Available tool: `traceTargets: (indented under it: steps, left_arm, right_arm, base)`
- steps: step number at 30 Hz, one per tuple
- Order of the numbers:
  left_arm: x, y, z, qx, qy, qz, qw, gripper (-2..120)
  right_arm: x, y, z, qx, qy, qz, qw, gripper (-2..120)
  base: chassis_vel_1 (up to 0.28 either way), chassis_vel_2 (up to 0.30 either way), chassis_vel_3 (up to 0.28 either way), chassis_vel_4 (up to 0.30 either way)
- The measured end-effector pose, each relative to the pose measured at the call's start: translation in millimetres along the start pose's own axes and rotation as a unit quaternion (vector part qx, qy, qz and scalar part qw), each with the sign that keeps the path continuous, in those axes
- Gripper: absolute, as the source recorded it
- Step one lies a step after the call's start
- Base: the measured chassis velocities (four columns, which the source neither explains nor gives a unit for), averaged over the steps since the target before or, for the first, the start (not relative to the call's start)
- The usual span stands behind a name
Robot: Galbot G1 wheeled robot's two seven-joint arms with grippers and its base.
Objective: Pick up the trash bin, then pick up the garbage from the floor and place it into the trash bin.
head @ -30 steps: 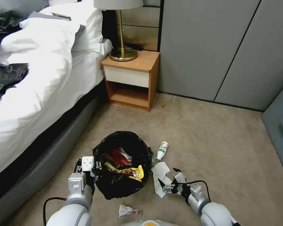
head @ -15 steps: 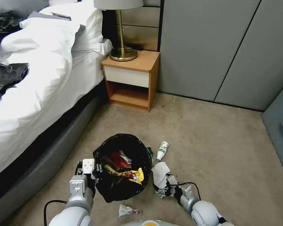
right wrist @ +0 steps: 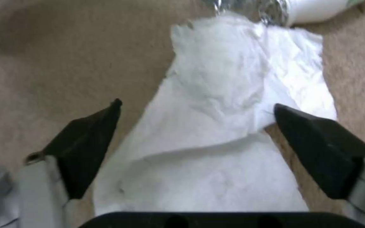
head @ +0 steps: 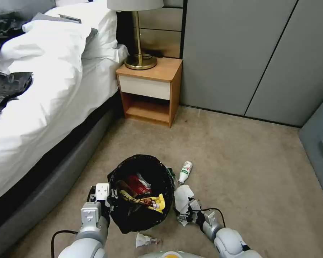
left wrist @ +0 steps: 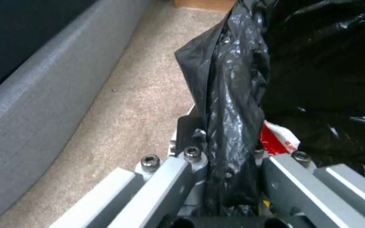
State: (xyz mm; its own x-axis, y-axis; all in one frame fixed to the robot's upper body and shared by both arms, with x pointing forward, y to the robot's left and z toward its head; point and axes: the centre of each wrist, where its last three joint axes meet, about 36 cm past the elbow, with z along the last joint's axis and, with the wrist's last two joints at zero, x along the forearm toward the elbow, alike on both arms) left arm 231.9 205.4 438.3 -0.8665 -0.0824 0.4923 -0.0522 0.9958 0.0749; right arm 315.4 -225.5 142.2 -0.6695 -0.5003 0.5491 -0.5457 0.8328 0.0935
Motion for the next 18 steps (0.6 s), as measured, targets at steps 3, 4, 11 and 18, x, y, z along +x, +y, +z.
traceTargets:
  steps: [3, 4, 11, 18]
  left_arm:
    - [0, -0.7, -0.1, 0.001, 0.000, 0.001, 1.0000, 1]
    - [0, -0.7, -0.1, 0.001, 0.000, 0.001, 1.0000, 1]
    - [0, 0.6, 0.1, -0.001, -0.001, 0.000, 1.0000, 1]
    - [0, -1.2, 0.2, 0.000, -0.001, 0.003, 1.0000, 1]
  right_arm:
    - [0, -2, 6, 0.000, 0.002, 0.005, 1.000, 76]
    - [0, -2, 6, 0.000, 0.002, 0.005, 1.000, 76]
    - [3, -12, 18, 0.000, 0.002, 0.013, 1.000, 47]
    - [1, -12, 14, -0.001, -0.005, 0.014, 1.000, 24]
  base:
    - [0.000, 0.000, 0.000, 0.000]
    - [0.000, 0.000, 0.000, 0.000]
    - [0.000, 0.000, 0.000, 0.000]
    - [0.000, 0.000, 0.000, 0.000]
